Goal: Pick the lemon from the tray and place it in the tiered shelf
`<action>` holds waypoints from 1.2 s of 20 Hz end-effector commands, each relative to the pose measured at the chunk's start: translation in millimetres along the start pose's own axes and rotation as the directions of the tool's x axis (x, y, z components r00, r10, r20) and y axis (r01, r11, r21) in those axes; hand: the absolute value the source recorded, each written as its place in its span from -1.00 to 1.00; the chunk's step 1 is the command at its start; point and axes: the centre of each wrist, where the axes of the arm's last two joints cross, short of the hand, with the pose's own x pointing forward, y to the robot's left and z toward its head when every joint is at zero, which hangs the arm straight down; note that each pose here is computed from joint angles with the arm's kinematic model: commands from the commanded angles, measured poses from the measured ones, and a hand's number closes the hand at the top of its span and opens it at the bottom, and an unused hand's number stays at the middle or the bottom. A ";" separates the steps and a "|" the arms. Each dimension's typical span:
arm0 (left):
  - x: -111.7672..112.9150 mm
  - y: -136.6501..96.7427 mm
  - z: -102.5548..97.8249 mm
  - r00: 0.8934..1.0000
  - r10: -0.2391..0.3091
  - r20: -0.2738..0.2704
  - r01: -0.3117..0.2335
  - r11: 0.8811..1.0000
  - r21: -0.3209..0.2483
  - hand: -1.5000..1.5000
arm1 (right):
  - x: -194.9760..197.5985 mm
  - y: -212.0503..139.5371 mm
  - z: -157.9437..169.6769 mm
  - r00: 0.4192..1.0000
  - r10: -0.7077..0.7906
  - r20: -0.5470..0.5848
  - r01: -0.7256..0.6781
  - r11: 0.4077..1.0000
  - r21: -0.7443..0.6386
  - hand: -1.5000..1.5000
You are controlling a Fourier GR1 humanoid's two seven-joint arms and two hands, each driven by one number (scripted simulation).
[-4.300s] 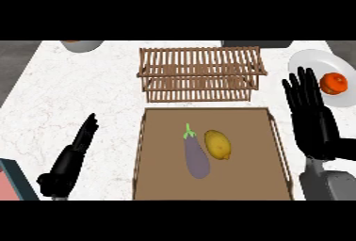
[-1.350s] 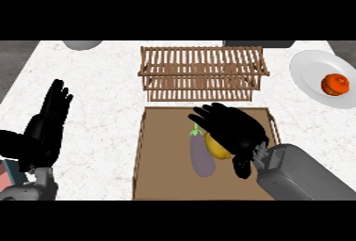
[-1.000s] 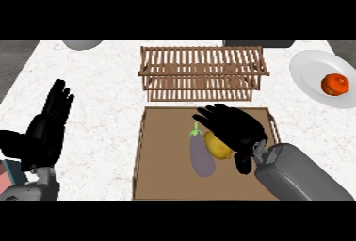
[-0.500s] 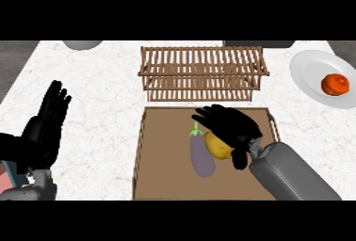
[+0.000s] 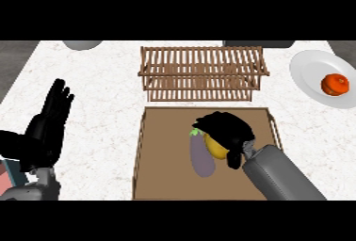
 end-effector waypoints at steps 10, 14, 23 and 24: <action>-9.2 0.3 13.0 1.000 0.006 -0.012 -0.006 1.000 0.011 0.00 | -0.6 19.2 -7.8 0.982 0.165 0.090 -0.154 0.981 -0.119 1.00; 2.8 7.9 -1.3 1.000 -0.015 -0.008 0.015 1.000 0.008 0.00 | 47.0 35.2 -22.0 0.939 -0.137 -0.315 0.094 0.984 -0.149 1.00; -0.4 -0.6 -3.9 1.000 -0.003 -0.005 0.003 1.000 -0.023 0.00 | 98.3 13.4 3.6 0.770 -0.464 -0.438 0.328 0.877 -0.352 1.00; 2.1 -12.5 -4.0 1.000 -0.003 0.004 0.003 1.000 -0.008 0.00 | 113.4 7.0 10.6 0.770 -0.487 -0.412 0.346 0.862 -0.371 1.00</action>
